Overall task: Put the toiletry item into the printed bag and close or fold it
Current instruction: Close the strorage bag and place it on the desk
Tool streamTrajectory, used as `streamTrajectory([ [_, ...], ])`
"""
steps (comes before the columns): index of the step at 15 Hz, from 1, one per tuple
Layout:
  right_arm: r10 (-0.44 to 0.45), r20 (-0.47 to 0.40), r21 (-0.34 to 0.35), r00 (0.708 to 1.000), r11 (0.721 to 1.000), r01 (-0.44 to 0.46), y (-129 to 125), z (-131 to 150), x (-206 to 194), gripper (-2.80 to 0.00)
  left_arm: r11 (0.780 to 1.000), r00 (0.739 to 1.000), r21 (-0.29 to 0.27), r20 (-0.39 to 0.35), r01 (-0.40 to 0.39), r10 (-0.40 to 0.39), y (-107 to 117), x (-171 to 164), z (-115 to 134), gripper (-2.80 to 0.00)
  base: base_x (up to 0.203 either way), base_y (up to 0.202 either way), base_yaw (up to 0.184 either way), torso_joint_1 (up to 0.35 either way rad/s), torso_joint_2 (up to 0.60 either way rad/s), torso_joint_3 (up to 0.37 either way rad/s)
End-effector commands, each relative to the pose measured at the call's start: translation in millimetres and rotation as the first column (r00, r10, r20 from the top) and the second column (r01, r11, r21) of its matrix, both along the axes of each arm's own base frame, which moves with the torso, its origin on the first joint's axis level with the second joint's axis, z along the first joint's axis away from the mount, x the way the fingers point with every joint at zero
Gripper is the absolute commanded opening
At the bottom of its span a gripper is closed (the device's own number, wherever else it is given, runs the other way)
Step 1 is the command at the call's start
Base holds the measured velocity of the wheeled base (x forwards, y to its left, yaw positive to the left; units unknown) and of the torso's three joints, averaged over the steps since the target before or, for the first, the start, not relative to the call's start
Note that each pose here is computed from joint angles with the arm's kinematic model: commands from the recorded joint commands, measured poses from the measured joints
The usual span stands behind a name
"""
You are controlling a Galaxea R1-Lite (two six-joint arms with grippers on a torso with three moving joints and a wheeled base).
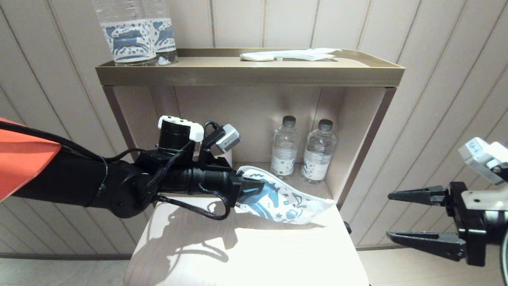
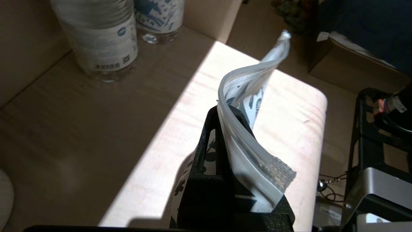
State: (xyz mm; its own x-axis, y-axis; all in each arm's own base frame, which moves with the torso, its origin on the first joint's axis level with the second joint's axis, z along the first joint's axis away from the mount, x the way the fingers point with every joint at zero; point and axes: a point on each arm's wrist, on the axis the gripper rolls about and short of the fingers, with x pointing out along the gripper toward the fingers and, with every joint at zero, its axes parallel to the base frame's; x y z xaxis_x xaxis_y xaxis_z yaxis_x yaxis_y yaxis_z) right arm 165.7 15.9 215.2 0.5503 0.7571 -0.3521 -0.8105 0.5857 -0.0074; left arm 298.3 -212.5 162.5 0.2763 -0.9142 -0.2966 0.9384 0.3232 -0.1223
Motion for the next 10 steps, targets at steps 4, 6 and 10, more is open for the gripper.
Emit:
streamTrajectory([
  [4,0.027,-0.006,0.017,1.000,0.999,-0.027,0.4,-1.6,-1.4,0.00,0.993,0.994,0.057,-0.036,-0.103,0.105,9.1,9.2,-10.5,-2.80,0.000,0.000,0.000,0.000,0.00,0.000],
  [6,0.031,-0.012,0.020,0.999,0.999,-0.031,0.5,-2.8,-1.1,0.00,0.990,0.991,0.064,-0.041,-0.123,0.126,12.0,6.4,-10.3,0.00,0.000,0.000,0.000,0.000,0.00,0.000],
  [10,0.034,-0.010,0.021,0.999,0.999,-0.034,0.5,-2.8,-1.8,0.00,0.991,0.991,0.051,-0.030,-0.127,0.129,17.1,-1.8,1.0,0.00,0.000,0.000,0.000,0.000,0.00,0.000],
])
